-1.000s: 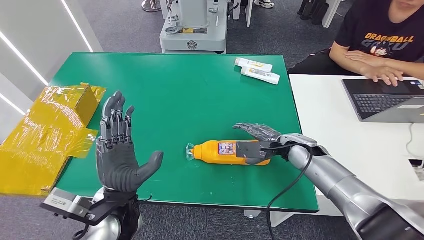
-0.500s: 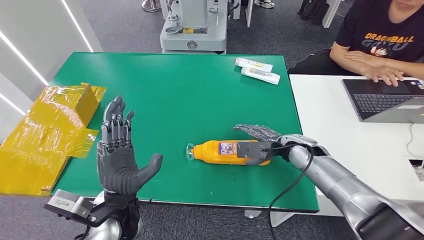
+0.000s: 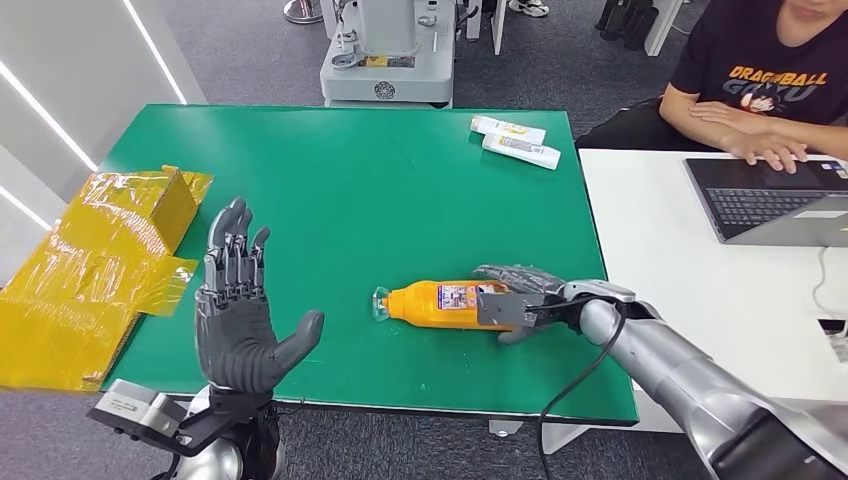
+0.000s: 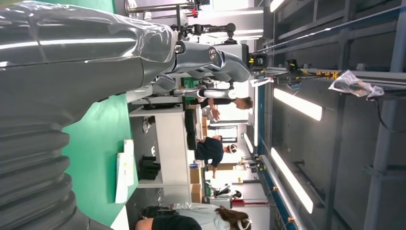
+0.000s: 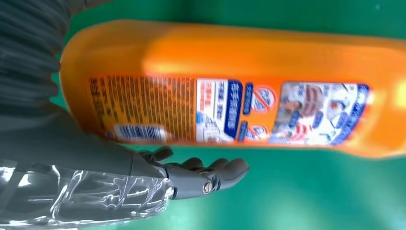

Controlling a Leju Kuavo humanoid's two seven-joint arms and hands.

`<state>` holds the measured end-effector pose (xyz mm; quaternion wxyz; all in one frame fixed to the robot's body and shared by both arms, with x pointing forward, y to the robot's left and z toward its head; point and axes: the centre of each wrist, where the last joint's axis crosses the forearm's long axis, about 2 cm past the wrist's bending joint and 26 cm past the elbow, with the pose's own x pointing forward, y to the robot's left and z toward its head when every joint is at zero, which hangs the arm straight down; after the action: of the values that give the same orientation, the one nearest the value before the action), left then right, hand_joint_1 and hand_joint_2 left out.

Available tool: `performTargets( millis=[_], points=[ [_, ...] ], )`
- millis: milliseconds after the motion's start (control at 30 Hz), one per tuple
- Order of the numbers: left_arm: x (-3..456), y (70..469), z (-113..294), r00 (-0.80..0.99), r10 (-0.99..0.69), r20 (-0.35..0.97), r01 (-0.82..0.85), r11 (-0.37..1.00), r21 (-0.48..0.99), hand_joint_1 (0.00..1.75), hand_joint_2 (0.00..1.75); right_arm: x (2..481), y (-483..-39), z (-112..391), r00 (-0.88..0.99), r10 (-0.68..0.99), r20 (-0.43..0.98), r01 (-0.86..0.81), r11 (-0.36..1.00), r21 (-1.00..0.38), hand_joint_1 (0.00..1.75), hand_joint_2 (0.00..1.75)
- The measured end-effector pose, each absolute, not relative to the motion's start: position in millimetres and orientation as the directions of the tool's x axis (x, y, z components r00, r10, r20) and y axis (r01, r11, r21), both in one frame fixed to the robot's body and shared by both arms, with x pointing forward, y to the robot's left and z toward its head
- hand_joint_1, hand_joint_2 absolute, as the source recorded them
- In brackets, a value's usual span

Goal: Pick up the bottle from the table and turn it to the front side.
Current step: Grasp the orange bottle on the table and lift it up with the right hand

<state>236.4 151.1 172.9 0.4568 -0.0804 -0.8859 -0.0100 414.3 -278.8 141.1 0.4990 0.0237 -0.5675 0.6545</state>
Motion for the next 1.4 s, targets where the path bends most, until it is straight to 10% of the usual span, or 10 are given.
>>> performTargets(
  millis=[400, 533, 667, 733, 1400],
  points=[
    [236.7, 150.3, 169.0, -0.549, 0.141, 0.824, 0.163, 0.985, -0.060, 0.00, 1.75, 407.7, -289.3, 130.7, -0.476, 0.641, 0.602, -0.688, 0.155, -0.709, 0.00, 1.75],
    [236.7, 150.3, 168.1, -0.545, 0.145, 0.826, 0.163, 0.984, -0.066, 0.00, 1.75, 405.9, -291.1, 128.0, -0.470, 0.642, 0.606, -0.693, 0.157, -0.704, 0.35, 1.75],
    [236.6, 150.3, 167.6, -0.542, 0.147, 0.827, 0.160, 0.985, -0.070, 0.00, 1.75, 404.7, -294.6, 126.3, -0.466, 0.642, 0.609, -0.692, 0.164, -0.703, 1.51, 1.75],
    [236.6, 150.2, 167.1, -0.540, 0.148, 0.829, 0.159, 0.985, -0.072, 0.00, 1.75, 404.4, -296.1, 125.9, -0.464, 0.642, 0.610, -0.690, 0.169, -0.703, 1.66, 1.75],
    [236.9, 149.6, 162.1, -0.522, 0.158, 0.838, 0.153, 0.984, -0.090, 0.00, 1.75, 390.5, -305.4, 115.5, -0.452, 0.629, 0.632, -0.655, 0.246, -0.714, 1.75, 1.75]
  ],
)
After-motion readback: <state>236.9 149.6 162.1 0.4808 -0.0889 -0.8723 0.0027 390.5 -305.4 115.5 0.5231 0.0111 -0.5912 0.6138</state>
